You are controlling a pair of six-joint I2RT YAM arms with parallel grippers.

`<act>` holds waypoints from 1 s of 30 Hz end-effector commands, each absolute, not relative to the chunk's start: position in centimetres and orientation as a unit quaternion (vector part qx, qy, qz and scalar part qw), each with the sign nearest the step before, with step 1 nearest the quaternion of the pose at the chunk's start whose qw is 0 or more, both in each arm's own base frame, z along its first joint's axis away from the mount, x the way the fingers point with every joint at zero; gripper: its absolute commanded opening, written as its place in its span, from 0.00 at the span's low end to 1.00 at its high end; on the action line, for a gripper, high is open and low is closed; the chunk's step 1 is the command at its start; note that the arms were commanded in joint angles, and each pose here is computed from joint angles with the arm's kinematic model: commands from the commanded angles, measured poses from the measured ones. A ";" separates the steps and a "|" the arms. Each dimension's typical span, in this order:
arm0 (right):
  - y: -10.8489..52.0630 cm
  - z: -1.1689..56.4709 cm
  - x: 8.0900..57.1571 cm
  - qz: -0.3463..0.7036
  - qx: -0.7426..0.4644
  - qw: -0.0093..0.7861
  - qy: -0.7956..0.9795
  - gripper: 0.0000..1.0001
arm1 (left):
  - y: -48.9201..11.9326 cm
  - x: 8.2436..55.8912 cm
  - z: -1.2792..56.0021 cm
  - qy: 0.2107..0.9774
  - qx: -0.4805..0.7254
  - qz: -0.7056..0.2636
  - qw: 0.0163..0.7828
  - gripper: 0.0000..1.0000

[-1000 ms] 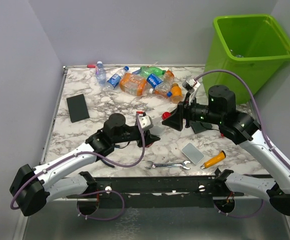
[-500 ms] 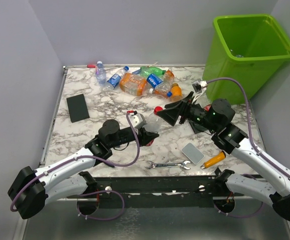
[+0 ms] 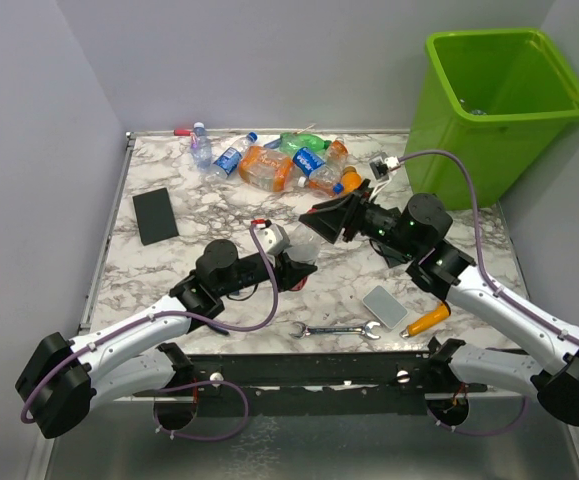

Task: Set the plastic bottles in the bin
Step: Pick up the plastic bottle at the center of the board.

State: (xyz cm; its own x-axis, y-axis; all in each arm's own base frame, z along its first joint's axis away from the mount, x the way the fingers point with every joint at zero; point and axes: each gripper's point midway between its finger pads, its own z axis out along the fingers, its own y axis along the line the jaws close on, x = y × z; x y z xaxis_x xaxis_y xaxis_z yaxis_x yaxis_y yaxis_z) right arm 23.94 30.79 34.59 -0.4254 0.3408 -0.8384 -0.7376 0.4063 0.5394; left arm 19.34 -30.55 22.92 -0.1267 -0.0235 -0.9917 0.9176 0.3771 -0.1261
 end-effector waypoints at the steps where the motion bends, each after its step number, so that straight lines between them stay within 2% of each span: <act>1: 31.1 35.1 24.0 0.521 -0.156 0.519 0.660 0.53 | -30.4 19.7 24.0 0.607 0.349 -0.426 0.574 0.25; 3: 31.0 34.9 24.1 0.518 -0.157 0.518 0.663 0.45 | -30.4 19.9 24.1 0.610 0.342 -0.424 0.576 0.26; 7: 30.8 34.7 23.9 0.514 -0.161 0.518 0.665 0.24 | -30.3 20.3 24.0 0.617 0.330 -0.420 0.578 0.35; 8: 30.8 34.7 23.8 0.512 -0.163 0.518 0.665 0.17 | -30.2 20.4 24.1 0.617 0.330 -0.419 0.579 0.42; 9: 30.8 34.8 23.8 0.511 -0.164 0.519 0.666 0.10 | -30.1 20.5 24.1 0.618 0.327 -0.417 0.581 0.55; 10: 30.6 34.9 23.8 0.507 -0.164 0.521 0.667 0.02 | -30.0 20.6 24.2 0.618 0.325 -0.413 0.585 0.73; 11: 30.3 35.3 24.0 0.500 -0.164 0.528 0.666 0.01 | -29.7 20.8 24.3 0.619 0.320 -0.409 0.590 0.89; 12: 29.9 35.8 24.1 0.490 -0.163 0.539 0.666 0.00 | -29.4 21.0 24.6 0.619 0.311 -0.404 0.598 0.98; 14: 28.6 37.9 24.6 0.454 -0.163 0.570 0.665 0.00 | -28.4 21.6 25.3 0.619 0.284 -0.389 0.620 0.99; 19: 21.9 47.7 26.9 0.293 -0.124 0.689 0.651 0.00 | -23.4 24.2 28.7 0.606 0.155 -0.326 0.709 0.99; 22: 16.3 54.9 28.5 0.184 -0.043 0.764 0.616 0.00 | -20.5 25.0 29.9 0.595 0.103 -0.288 0.743 0.99; 26: 10.0 61.1 30.2 0.032 0.072 0.830 0.553 0.00 | -18.5 25.8 29.9 0.601 0.067 -0.249 0.756 0.99; 30: 4.7 66.4 31.5 -0.072 0.181 0.878 0.438 0.00 | -17.4 26.2 29.6 0.612 0.048 -0.223 0.757 0.99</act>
